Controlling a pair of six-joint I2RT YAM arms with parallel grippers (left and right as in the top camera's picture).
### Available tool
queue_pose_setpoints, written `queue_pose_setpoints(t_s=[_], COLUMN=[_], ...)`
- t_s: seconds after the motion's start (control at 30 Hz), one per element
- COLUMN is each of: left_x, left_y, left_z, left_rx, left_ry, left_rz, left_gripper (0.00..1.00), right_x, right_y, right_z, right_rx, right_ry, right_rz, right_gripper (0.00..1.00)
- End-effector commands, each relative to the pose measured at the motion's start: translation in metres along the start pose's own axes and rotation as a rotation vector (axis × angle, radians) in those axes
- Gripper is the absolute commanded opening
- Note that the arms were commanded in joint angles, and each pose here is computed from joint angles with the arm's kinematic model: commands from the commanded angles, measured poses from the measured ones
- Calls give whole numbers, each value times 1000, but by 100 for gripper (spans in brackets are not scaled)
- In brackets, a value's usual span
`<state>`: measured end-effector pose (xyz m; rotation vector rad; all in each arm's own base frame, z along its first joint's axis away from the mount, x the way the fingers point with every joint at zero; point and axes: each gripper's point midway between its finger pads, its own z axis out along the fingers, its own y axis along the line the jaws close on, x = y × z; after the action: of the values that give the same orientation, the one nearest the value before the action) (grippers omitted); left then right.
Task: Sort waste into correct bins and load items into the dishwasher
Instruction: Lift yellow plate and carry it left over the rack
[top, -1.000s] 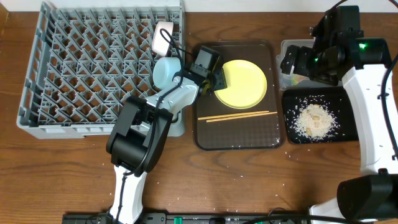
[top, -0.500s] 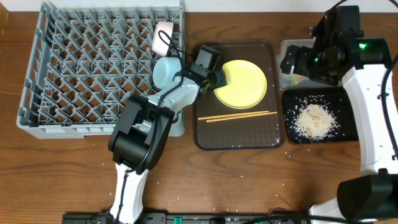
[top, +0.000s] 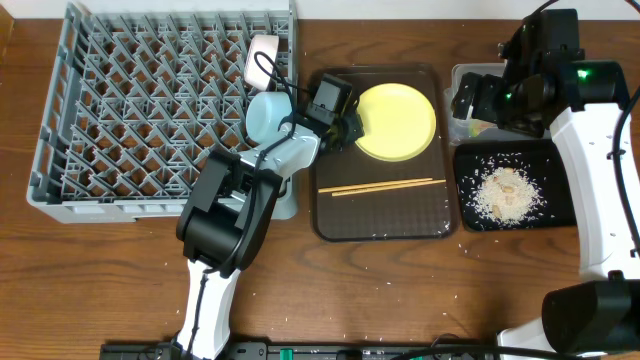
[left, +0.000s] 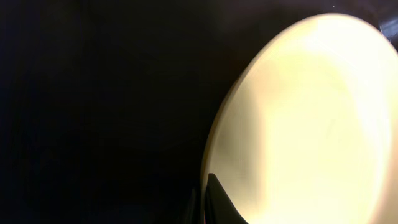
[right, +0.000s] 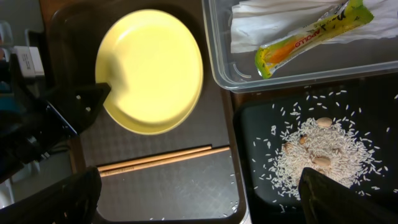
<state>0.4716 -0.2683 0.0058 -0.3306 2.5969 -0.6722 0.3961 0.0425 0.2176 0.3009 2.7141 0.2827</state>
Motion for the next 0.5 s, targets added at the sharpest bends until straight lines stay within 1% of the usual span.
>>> queue_pose_setpoints(t_s=[0.0, 0.17, 0.23, 0.47], left_x=[12, -21, -37, -73], left_y=[26, -3, -18, -57], left_z=[1, -39, -63, -137], left_rx=[-38, 51, 86, 170], left_ry=[57, -17, -67, -224], left_rz=[-13, 15, 58, 207], left_gripper=[8, 7, 7, 7], right_x=[0, 0, 0, 0], right_y=[3, 3, 3, 3], right_z=[0, 0, 0, 0], right_rx=[2, 2, 2, 2], right_ry=[-2, -2, -2, -2], right_rz=[-18, -18, -18, -18], right_gripper=[99, 99, 99, 99])
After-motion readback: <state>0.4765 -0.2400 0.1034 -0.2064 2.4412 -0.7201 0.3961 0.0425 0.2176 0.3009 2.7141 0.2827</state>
